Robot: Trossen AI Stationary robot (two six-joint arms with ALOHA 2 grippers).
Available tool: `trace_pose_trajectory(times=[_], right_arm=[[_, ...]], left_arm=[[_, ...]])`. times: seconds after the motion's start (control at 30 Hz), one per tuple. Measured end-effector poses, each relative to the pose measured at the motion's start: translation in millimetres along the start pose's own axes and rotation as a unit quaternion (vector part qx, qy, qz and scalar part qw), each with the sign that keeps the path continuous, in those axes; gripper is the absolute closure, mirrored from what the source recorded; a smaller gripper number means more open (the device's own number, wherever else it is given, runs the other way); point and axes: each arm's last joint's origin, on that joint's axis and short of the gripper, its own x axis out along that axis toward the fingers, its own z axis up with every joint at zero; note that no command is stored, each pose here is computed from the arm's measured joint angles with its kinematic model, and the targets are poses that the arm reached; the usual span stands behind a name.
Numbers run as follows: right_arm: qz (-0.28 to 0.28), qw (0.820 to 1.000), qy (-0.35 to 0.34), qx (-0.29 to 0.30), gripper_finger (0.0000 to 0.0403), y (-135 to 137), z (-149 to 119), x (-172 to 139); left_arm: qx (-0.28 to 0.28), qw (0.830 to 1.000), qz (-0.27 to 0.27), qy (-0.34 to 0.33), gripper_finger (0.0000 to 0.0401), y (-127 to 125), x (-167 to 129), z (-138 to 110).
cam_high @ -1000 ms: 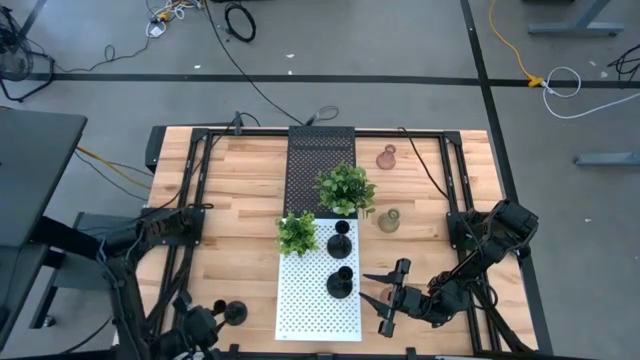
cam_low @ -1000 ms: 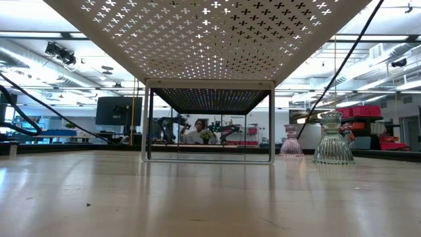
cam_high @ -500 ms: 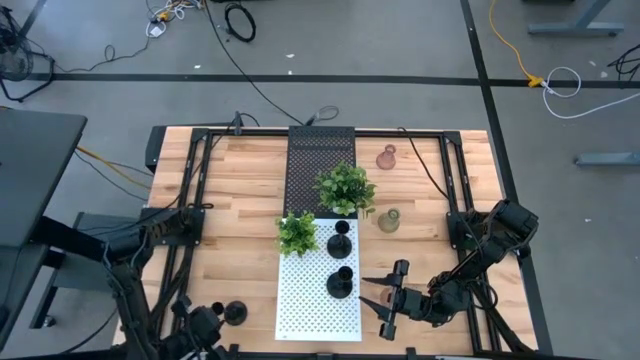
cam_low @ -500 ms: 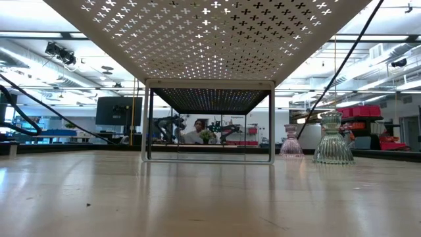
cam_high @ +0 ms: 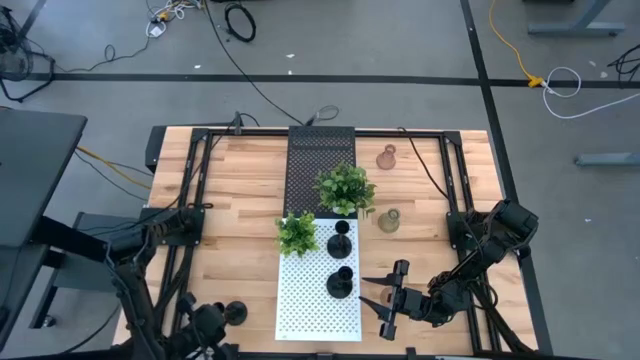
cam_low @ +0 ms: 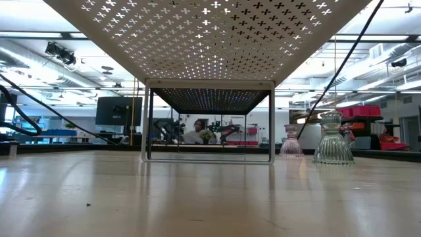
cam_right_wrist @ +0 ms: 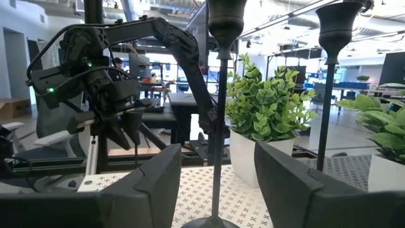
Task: Pick & Place candle stick holders
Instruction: Put the black candle holder on the white shelf
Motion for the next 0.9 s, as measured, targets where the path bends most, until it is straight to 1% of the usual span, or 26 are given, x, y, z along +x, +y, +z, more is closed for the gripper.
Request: trace_pose_trajectory(times=[0.1,0.23,0.33,0.4,0.47,0.63,0.67,0.83,0.9], right_arm=[[0.000,1.000,0.000,0.001,0.0203,0,0,0],[0.000,1.000,0.000,0.002,0.0203,0,0,0],[0.001,1.000,0.000,0.002,0.0203,0,0,0],[0.002,1.000,-0.001,0.002,0.0203,0,0,0],[0.002,1.000,-0.001,0.002,0.0203,0,0,0],[0.002,1.000,-0.001,0.004,0.0203,0,0,0],[0.002,1.000,-0.001,0.004,0.0203,0,0,0],[0.000,1.000,0.000,0.004,0.0203,0,0,0],[0.000,1.000,0.000,0.004,0.0203,0,0,0]], left_arm=[[0.002,0.999,0.029,0.018,0.0282,3,10,-3],[0.020,0.998,0.065,-0.002,0.0282,13,29,-12],[0.014,0.997,0.077,-0.004,0.0284,17,36,-17],[0.011,0.997,0.073,-0.006,0.0292,17,35,-18],[0.011,0.998,0.062,-0.010,0.0310,17,32,-19],[0.013,0.999,0.031,-0.036,0.0380,15,24,-21],[0.011,0.999,0.023,-0.040,0.0386,15,22,-21],[0.013,0.998,0.009,-0.056,0.0380,14,20,-22],[0.014,0.998,0.004,-0.067,0.0384,14,20,-21]])
